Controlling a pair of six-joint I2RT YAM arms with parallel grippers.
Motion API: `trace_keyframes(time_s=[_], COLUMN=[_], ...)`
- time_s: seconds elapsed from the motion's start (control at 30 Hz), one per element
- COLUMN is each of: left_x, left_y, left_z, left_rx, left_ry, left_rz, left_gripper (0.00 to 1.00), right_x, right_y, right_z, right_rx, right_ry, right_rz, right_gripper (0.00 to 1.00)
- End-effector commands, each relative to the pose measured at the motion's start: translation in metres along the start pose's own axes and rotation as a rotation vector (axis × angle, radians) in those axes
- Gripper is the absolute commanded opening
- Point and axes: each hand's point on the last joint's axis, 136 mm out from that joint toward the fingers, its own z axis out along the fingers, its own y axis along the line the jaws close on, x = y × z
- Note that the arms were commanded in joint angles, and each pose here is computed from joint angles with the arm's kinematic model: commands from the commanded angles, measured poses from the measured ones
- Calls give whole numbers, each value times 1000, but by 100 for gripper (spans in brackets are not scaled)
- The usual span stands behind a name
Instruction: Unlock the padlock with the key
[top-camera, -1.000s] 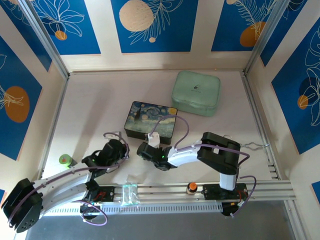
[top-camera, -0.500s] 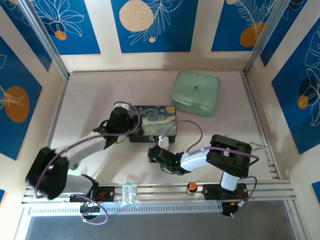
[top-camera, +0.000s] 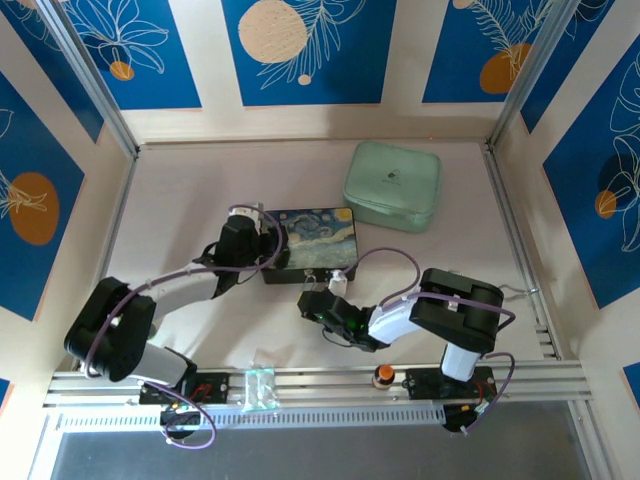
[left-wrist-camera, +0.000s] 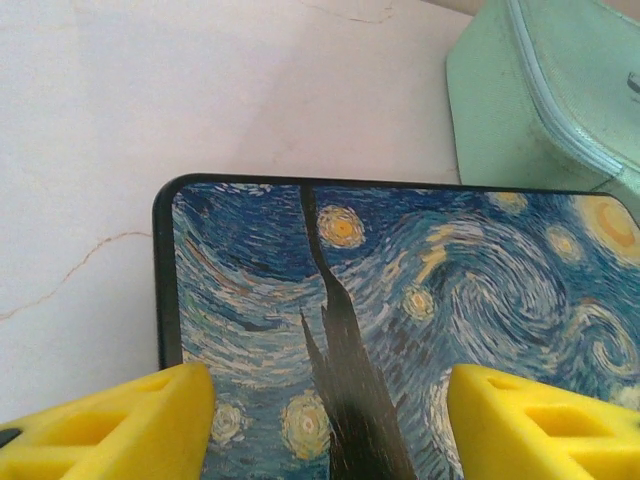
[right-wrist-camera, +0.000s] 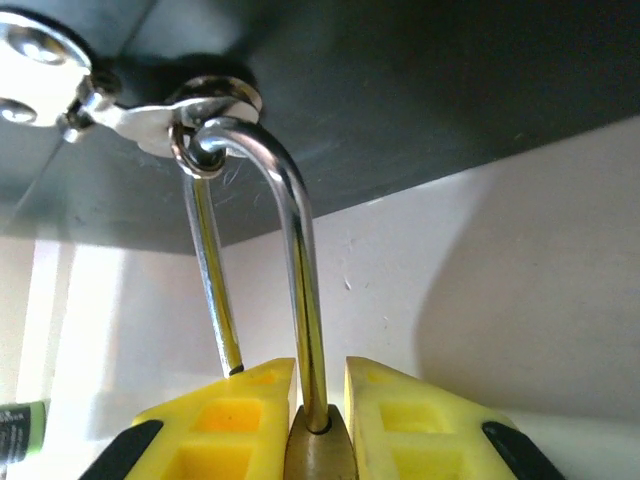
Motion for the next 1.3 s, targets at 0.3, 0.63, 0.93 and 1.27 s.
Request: trace_keyframes(time_s=[0.3, 0.63, 0.93, 1.27], left_x=[75, 77, 94, 4], left_y=[35, 37, 42, 2], left_z=[2, 2, 7, -41], left_rx=[-100, -101, -89, -30], left_ry=[187, 184, 224, 56], left_rz=[-15, 11, 77, 33], left_gripper=[65, 62, 61, 72], right_x=[13, -19, -60, -48], right_y=[-73, -73, -54, -63], right_z=[14, 24, 40, 26], right_rx=[269, 182, 66, 200], right_ry=[-67, -203, -341, -320], right_rz=[218, 324, 384, 331], right_gripper=[4, 4, 4, 3])
